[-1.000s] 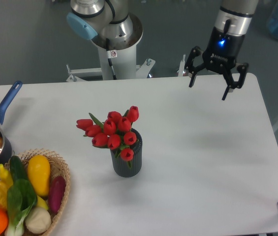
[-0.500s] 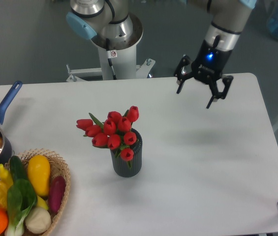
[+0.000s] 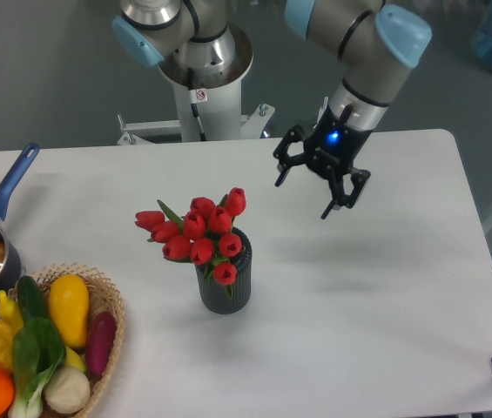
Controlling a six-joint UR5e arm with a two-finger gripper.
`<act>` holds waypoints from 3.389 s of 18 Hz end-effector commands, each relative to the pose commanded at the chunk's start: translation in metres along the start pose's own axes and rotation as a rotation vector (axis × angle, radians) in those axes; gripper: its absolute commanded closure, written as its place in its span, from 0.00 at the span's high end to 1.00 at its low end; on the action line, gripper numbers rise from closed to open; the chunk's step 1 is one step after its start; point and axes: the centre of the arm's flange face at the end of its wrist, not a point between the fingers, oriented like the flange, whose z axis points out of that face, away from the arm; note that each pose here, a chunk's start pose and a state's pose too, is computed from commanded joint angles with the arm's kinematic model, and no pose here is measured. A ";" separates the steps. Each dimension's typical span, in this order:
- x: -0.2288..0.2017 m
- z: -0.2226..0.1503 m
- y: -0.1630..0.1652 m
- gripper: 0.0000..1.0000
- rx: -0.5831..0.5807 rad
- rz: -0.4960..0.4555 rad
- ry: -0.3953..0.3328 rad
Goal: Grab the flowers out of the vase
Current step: 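Move the open gripper toward the red tulips in the gray vase, then lower the open gripper around the tulip stems above the vase rim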
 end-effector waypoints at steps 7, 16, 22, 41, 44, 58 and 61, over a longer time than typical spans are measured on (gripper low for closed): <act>0.008 0.009 -0.012 1.00 0.159 -0.008 0.037; 0.018 0.023 -0.031 1.00 0.208 0.021 0.073; 0.018 0.027 -0.039 1.00 0.239 0.037 0.079; 0.013 0.051 -0.061 1.00 0.243 0.101 0.093; 0.012 0.054 -0.061 1.00 0.241 0.100 0.096; 0.015 0.060 -0.066 0.84 0.240 0.115 0.101; 0.015 0.060 -0.066 0.78 0.240 0.115 0.101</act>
